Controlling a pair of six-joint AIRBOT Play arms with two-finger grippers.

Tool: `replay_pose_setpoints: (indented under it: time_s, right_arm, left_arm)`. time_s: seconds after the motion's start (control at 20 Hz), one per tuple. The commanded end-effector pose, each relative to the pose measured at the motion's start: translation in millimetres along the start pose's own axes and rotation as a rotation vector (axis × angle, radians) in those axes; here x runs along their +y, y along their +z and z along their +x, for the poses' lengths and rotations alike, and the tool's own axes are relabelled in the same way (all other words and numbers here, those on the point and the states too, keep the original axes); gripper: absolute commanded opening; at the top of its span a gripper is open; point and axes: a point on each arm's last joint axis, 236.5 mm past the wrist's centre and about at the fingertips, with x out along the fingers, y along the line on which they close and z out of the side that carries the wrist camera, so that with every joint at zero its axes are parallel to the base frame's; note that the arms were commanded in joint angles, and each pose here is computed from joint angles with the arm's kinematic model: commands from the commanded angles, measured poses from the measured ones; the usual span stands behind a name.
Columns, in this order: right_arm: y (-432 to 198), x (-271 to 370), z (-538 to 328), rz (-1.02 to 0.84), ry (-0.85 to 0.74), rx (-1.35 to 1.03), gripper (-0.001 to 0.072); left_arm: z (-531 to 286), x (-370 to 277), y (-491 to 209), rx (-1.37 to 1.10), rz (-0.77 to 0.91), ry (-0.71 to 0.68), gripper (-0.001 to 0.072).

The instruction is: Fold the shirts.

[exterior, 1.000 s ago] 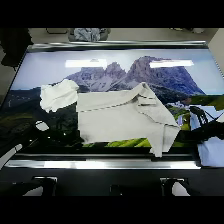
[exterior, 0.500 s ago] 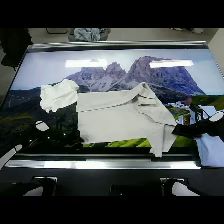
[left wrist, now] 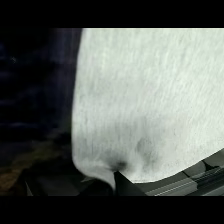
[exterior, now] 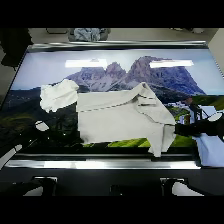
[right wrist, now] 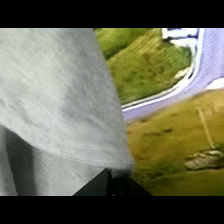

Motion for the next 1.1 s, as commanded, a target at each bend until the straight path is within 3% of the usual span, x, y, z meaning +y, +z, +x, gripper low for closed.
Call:
replay_pose_setpoints:
  time_s: [0.0, 0.2, 0.35, 0.5, 0.6, 0.8, 1.05]
  right_arm:
    - [-1, 10, 0, -0.068, 0.044, 0.016, 0.0047]
    - [57, 34, -91, -0.239, 0.005, -0.204, 0.0046]
    - [115, 83, -276, -0.417, -0.181, -0.653, 0.0047]
    - [83, 163, -516, -0.574, -0.494, -1.27, 0.0047]
    - [25, 203, -596, -0.609, -0.6, -1.477, 0.0047]
    - [-26, 234, -642, -0.591, -0.601, -1.63, 0.0047]
    - [-32, 238, -647, -0.613, -0.616, -1.637, 0.0047]
  left_arm:
    - [-6, -8, 3, -0.009, 0.032, -0.013, 0.0032]
    - [-111, -55, 69, -0.33, 0.253, 0.035, 0.003]
    - [-315, -123, 107, -0.856, 0.394, 0.062, 0.003]
    - [-538, -187, 37, -1.43, 0.49, 0.092, 0.003]
    - [-624, -217, -32, -1.693, 0.519, 0.112, 0.003]
    - [-663, -249, -103, -1.862, 0.607, 0.121, 0.003]
    - [-657, -248, -105, -1.84, 0.596, 0.114, 0.003]
